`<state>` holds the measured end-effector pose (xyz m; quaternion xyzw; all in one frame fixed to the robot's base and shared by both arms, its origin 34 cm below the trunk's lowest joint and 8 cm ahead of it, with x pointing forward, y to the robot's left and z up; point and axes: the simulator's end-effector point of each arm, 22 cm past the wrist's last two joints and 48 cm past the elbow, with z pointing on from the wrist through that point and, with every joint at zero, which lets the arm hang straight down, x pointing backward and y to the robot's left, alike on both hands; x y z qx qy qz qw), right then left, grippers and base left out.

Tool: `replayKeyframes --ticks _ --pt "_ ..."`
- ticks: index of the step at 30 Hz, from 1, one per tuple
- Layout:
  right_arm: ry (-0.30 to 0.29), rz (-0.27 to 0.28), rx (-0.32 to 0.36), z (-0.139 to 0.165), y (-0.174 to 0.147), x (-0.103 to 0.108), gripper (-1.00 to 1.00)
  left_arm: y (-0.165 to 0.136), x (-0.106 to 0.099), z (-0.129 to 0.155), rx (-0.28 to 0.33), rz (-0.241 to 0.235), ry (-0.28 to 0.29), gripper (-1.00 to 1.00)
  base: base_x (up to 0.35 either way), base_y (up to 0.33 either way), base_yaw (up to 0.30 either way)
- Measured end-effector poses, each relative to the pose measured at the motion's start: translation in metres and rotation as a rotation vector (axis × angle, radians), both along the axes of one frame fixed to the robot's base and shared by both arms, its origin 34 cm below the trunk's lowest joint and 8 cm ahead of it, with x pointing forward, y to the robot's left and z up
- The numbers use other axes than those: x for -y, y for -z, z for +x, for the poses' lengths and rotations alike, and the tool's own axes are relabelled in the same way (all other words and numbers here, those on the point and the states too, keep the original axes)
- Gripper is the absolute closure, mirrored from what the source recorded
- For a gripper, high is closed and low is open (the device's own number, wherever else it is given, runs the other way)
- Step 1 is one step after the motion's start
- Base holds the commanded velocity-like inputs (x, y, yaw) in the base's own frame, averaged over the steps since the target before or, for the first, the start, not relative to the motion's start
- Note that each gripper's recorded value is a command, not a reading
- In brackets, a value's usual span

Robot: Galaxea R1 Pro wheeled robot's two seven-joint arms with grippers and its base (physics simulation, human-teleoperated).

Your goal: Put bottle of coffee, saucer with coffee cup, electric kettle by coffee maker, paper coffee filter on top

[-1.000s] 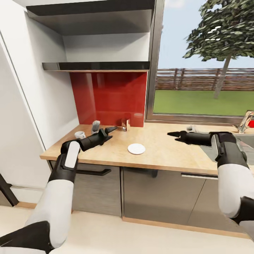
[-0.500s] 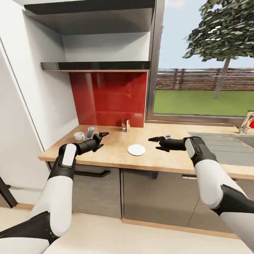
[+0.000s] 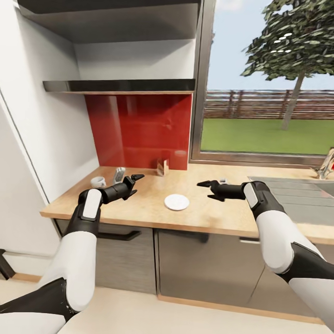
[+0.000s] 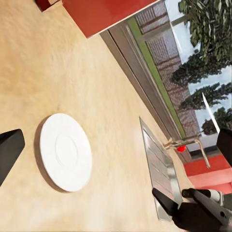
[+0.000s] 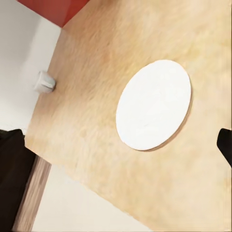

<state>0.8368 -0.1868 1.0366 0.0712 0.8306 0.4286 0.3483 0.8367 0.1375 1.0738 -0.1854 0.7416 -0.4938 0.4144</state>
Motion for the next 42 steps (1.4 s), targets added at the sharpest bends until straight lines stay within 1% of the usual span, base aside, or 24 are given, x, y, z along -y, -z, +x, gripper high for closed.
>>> replayKeyframes --ticks 2,4,9,12,13,17,18,23,25,28,31,33,34,35,38,42 --pt "0.009 -0.013 -0.010 0.000 0.004 0.002 -1.00 0.002 0.001 0.000 -0.005 0.000 0.003 -1.00 0.164 -0.113 0.000" --pt "0.012 -0.024 -0.038 -0.001 0.015 0.002 -1.00 0.007 0.005 -0.001 -0.017 -0.001 0.010 -1.00 0.077 -0.053 0.000" --pt "0.007 -0.024 -0.065 -0.004 0.024 -0.002 -1.00 0.012 0.008 -0.001 -0.028 -0.002 0.016 -1.00 0.036 -0.025 0.000" --pt "0.003 -0.020 -0.075 -0.005 0.028 -0.004 -1.00 0.033 0.029 -0.006 -0.080 -0.005 0.058 -1.00 0.009 -0.006 0.000" --pt "0.001 -0.011 -0.075 -0.005 0.028 -0.005 -1.00 0.042 0.039 -0.008 -0.105 -0.010 0.078 -1.00 0.005 -0.003 0.000" --pt "-0.007 0.033 -0.083 -0.007 0.027 -0.012 -1.00 0.043 0.054 -0.007 -0.130 -0.020 0.113 -1.00 0.003 -0.002 0.000" --pt "-0.013 0.059 -0.091 -0.008 0.028 -0.017 -1.00 0.045 0.062 -0.007 -0.148 -0.025 0.133 -1.00 0.001 -0.001 0.000" --pt "-0.023 0.107 -0.107 -0.011 0.029 -0.026 -1.00 0.050 0.078 -0.007 -0.195 -0.045 0.183 -1.00 0.000 0.000 0.000" --pt "-0.024 0.114 -0.109 -0.011 0.029 -0.027 -1.00 0.049 0.079 -0.007 -0.197 -0.054 0.192 -1.00 0.000 0.000 0.000" --pt "-0.026 0.122 -0.113 -0.012 0.030 -0.029 -1.00 0.043 0.074 -0.005 -0.178 -0.080 0.199 -1.00 0.000 0.000 0.000" --pt "-0.031 0.127 -0.115 -0.012 0.030 -0.033 -1.00 0.037 0.072 -0.003 -0.159 -0.096 0.200 -1.00 0.000 0.000 0.000" --pt "-0.035 0.131 -0.116 -0.013 0.030 -0.036 -1.00 0.034 0.070 -0.001 -0.142 -0.105 0.195 -1.00 0.000 0.000 0.000" --pt "-0.038 0.133 -0.118 -0.014 0.030 -0.039 -1.00 0.030 0.067 0.002 -0.123 -0.113 0.185 -1.00 0.000 0.000 0.000" --pt "-0.043 0.135 -0.126 -0.015 0.033 -0.042 -1.00 0.026 0.065 0.004 -0.104 -0.121 0.174 -1.00 0.000 0.000 0.000" --pt "-0.052 0.139 -0.148 -0.019 0.040 -0.047 -1.00 0.021 0.063 0.007 -0.078 -0.138 0.164 -1.00 0.000 0.000 0.000" --pt "-0.056 0.142 -0.156 -0.020 0.043 -0.049 -1.00 0.019 0.062 0.008 -0.069 -0.144 0.161 -1.00 0.032 0.000 0.000"
